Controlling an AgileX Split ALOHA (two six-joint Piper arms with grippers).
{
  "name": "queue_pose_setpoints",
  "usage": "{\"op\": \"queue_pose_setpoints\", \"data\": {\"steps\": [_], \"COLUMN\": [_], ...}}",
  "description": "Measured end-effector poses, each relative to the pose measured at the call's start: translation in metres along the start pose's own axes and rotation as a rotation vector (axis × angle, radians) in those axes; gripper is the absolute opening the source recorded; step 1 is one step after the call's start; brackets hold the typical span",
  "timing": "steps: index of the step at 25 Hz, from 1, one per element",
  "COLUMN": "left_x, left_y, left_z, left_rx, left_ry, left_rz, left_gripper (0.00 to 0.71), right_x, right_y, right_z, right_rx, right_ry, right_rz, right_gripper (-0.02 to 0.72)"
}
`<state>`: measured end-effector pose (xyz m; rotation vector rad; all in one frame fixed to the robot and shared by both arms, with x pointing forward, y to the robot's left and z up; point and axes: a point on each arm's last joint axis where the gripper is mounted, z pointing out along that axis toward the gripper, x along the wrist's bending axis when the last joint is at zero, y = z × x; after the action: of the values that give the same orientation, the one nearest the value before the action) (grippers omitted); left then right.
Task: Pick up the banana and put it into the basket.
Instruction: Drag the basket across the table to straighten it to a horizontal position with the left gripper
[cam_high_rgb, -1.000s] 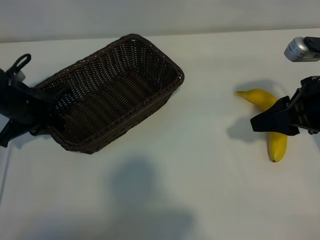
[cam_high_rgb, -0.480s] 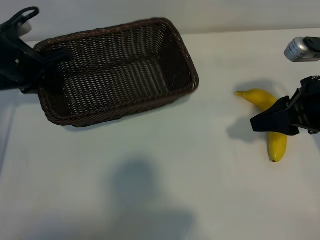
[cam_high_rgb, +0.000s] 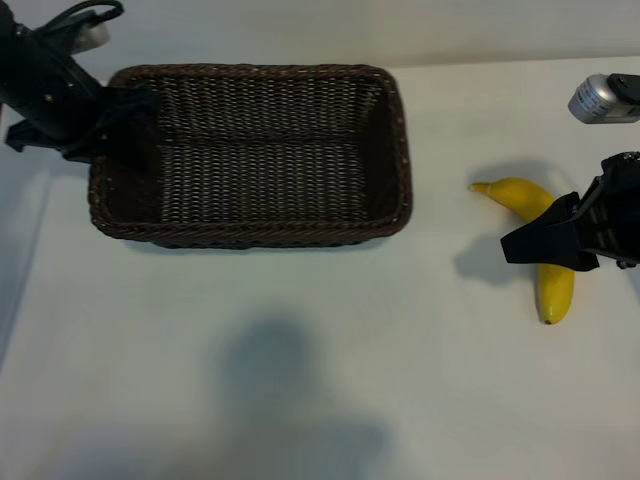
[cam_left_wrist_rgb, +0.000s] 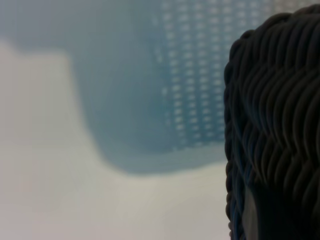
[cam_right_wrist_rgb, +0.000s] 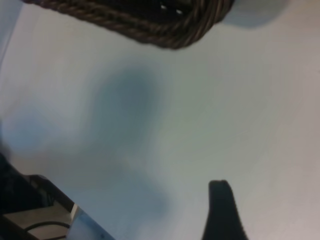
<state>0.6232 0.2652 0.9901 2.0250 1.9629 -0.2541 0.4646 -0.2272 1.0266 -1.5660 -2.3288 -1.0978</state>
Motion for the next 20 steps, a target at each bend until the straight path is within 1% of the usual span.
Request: {"op": "queue_pose_setpoints", "data": {"steps": [3,6,8,11,13,16,20], "left_x": [-0.002,-0.004,-0.010,-0.024,-0.029,-0.030,-0.026], "left_y": [0.001,0.002,0.002,0.000,0.000,0.000,0.002], "left_z": [0.007,0.013,0.018,0.027,0.034,0.042,0.044], "left_rx": [0.020,0.037,0.049,0.073,0.087,0.100,0.092], "left_ry": [-0.041,-0.044,-0.041,-0.046,-0.047,-0.041,0.002], "left_rz": [0.004,0.018,0.037,0.071,0.079,0.072,0.074], "left_gripper": [0.157,0.157,0.157,0.157,0.157,0.157,0.157], "right_x": [0.000,0.000,0.000,0.000,0.000,0.000,0.000], "right_y": [0.000,0.000,0.000,0.000,0.000,0.000,0.000], "right_z": [0.000,0.000,0.000,0.000,0.000,0.000,0.000], "right_rx": [0.000,0.000,0.000,0.000,0.000,0.000,0.000], "right_ry": [0.000,0.000,0.000,0.000,0.000,0.000,0.000], "right_rz": [0.000,0.000,0.000,0.000,0.000,0.000,0.000], "right_gripper": [0.471,0.471,0.471,0.471,0.471,0.471,0.471]}}
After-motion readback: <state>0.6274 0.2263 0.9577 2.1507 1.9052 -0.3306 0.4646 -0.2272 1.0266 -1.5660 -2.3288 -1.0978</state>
